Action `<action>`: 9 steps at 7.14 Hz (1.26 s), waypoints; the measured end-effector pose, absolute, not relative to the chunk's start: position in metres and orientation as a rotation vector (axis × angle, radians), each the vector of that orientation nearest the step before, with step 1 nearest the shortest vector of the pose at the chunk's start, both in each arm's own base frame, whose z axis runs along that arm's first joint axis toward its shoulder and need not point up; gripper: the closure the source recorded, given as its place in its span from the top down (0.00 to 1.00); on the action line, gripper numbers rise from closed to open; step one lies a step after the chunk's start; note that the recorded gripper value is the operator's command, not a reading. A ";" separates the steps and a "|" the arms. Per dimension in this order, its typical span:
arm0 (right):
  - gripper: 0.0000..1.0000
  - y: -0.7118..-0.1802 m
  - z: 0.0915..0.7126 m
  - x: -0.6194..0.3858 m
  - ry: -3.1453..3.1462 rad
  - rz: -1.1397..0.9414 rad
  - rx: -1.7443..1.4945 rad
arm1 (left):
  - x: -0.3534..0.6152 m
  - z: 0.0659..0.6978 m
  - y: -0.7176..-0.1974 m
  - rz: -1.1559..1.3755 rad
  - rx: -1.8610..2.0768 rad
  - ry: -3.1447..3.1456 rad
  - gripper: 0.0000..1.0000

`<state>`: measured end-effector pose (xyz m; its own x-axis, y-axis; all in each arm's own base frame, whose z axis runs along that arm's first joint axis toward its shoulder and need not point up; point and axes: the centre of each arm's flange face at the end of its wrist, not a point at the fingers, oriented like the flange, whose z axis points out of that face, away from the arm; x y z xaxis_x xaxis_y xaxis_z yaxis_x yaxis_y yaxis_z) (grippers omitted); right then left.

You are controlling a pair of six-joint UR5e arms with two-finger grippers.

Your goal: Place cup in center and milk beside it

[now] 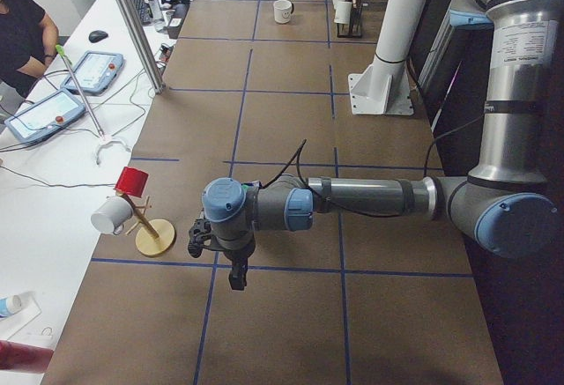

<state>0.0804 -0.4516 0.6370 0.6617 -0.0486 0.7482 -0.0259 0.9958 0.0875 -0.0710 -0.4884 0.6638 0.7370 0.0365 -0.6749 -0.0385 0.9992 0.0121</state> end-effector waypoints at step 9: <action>0.99 -0.479 0.561 -0.004 -0.885 0.139 0.056 | -0.071 0.658 -0.489 0.044 0.007 0.742 1.00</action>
